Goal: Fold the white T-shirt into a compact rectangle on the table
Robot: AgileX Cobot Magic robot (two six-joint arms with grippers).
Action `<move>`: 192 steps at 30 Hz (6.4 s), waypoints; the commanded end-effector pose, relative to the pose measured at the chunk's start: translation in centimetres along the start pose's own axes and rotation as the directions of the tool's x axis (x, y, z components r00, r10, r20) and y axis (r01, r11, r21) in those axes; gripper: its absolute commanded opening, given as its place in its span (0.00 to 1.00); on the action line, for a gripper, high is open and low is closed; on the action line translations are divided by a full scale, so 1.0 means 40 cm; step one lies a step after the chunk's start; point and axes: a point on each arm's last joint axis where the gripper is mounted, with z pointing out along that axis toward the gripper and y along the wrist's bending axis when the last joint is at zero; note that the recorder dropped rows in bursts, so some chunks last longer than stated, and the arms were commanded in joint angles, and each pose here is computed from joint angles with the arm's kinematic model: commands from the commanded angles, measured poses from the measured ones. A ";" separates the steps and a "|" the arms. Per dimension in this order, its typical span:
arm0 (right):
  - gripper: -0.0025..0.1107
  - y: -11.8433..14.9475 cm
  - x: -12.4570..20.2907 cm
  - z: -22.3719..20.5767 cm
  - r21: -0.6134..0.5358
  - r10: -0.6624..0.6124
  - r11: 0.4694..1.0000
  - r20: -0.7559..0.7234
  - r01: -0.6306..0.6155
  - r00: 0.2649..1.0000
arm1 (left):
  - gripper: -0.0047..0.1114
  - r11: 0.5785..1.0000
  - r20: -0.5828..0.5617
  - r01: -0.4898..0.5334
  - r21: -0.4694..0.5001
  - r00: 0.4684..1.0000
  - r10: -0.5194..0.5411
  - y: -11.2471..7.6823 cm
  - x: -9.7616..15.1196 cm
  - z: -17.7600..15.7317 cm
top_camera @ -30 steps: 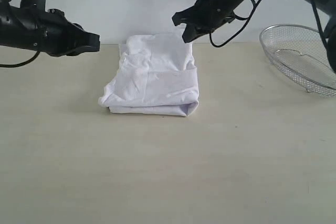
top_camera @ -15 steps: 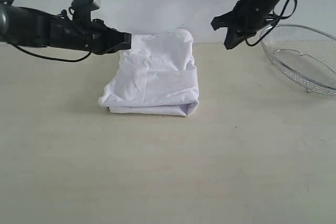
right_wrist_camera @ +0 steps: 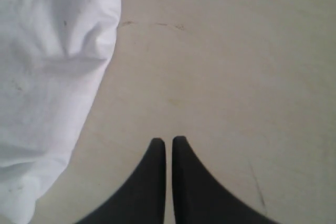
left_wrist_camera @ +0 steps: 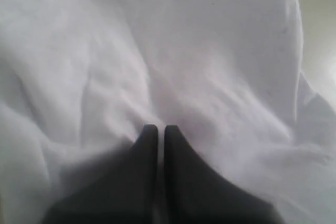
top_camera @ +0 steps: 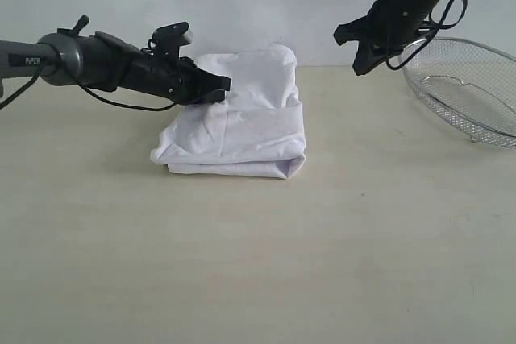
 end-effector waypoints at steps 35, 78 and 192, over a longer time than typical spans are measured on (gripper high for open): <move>0.02 0.002 -0.005 -0.024 0.004 -0.019 1.000 0.017 0.019 1.000 | 0.08 0.980 -0.288 0.069 -0.188 0.950 -0.122 0.232 0.067 -0.128; 0.02 0.016 -0.012 -0.043 -0.033 -0.059 0.998 0.047 0.060 0.997 | 0.08 0.950 -0.255 -0.061 -0.307 0.967 -0.021 0.251 -0.050 -0.295; 0.02 0.287 1.023 -0.353 0.154 -0.063 0.974 0.890 -0.168 0.452 | 0.08 0.966 0.449 0.026 -0.259 0.888 0.096 -0.376 0.514 -0.999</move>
